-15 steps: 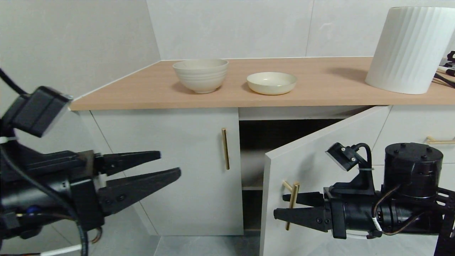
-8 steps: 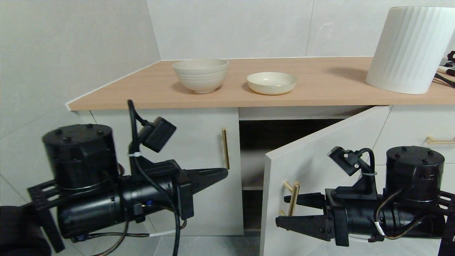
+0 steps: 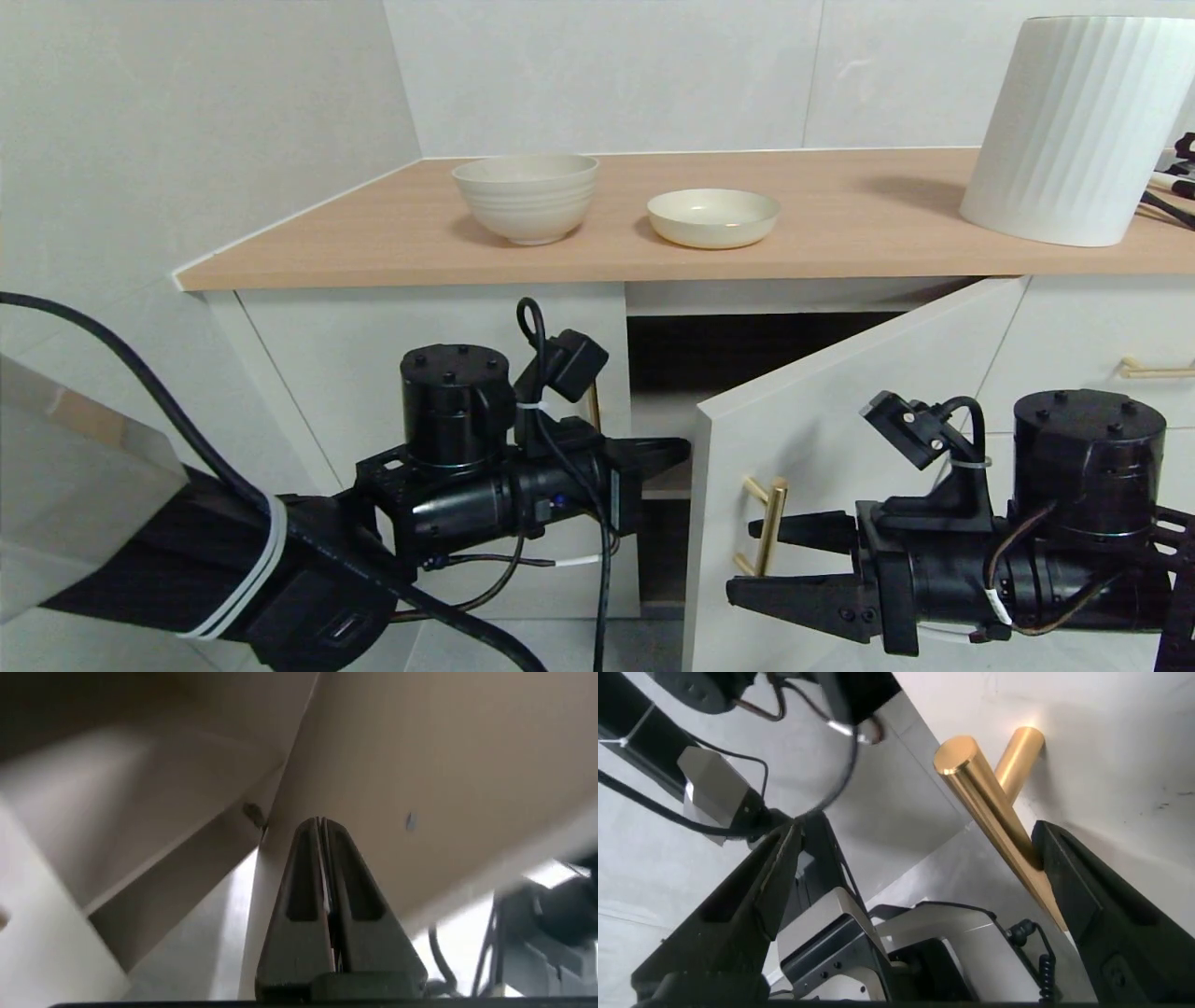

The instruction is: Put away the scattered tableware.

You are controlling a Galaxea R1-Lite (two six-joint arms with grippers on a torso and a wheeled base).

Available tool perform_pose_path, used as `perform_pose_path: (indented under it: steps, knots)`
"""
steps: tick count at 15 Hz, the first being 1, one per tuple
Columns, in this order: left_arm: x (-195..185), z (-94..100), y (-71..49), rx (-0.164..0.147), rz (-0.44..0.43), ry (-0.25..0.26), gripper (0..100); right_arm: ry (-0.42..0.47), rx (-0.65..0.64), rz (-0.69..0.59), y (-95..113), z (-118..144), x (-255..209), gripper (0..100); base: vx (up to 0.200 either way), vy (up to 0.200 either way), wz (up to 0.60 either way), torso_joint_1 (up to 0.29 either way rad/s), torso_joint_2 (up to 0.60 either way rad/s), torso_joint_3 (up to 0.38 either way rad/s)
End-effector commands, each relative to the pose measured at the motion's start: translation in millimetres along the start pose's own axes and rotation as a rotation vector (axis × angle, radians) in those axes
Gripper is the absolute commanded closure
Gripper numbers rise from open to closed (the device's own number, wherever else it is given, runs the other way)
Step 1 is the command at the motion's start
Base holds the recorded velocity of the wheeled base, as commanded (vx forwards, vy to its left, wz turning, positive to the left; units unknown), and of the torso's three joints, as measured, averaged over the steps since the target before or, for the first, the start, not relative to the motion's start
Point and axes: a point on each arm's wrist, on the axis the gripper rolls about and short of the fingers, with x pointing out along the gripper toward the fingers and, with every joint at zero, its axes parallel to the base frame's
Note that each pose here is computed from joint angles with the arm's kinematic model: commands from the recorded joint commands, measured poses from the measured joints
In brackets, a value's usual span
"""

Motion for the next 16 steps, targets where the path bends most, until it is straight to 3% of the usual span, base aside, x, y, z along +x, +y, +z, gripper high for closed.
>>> perform_pose_path:
  steps: [1,6,10,13,16]
  knots:
    - [14.0,-1.1,-4.2,0.007,-0.006,-0.003,100,-0.002,-0.001,-0.001,-0.2,0.4,-0.1,0,0.000,0.000,0.00,0.000,0.00,0.000]
    - [19.4,1.3,-20.7,0.039,-0.049,-0.049,100,-0.027,0.007,-0.049,-10.4,5.9,-0.7,0,0.000,0.000,0.00,0.000,0.00,0.000]
    - [20.6,2.3,-23.5,0.044,-0.060,-0.055,100,-0.097,0.005,-0.165,-23.1,16.4,-12.5,0,0.000,0.000,0.00,0.000,0.00,0.000]
    - [20.4,2.6,-24.2,0.044,-0.062,-0.056,100,-0.101,-0.015,-0.206,-3.7,11.0,-43.2,0,0.000,0.000,0.00,0.000,0.00,0.000]
    - [20.3,1.9,-25.8,0.043,-0.064,-0.053,100,-0.052,-0.094,-0.393,11.4,-14.7,-68.3,0,0.000,0.000,0.00,0.000,0.00,0.000]
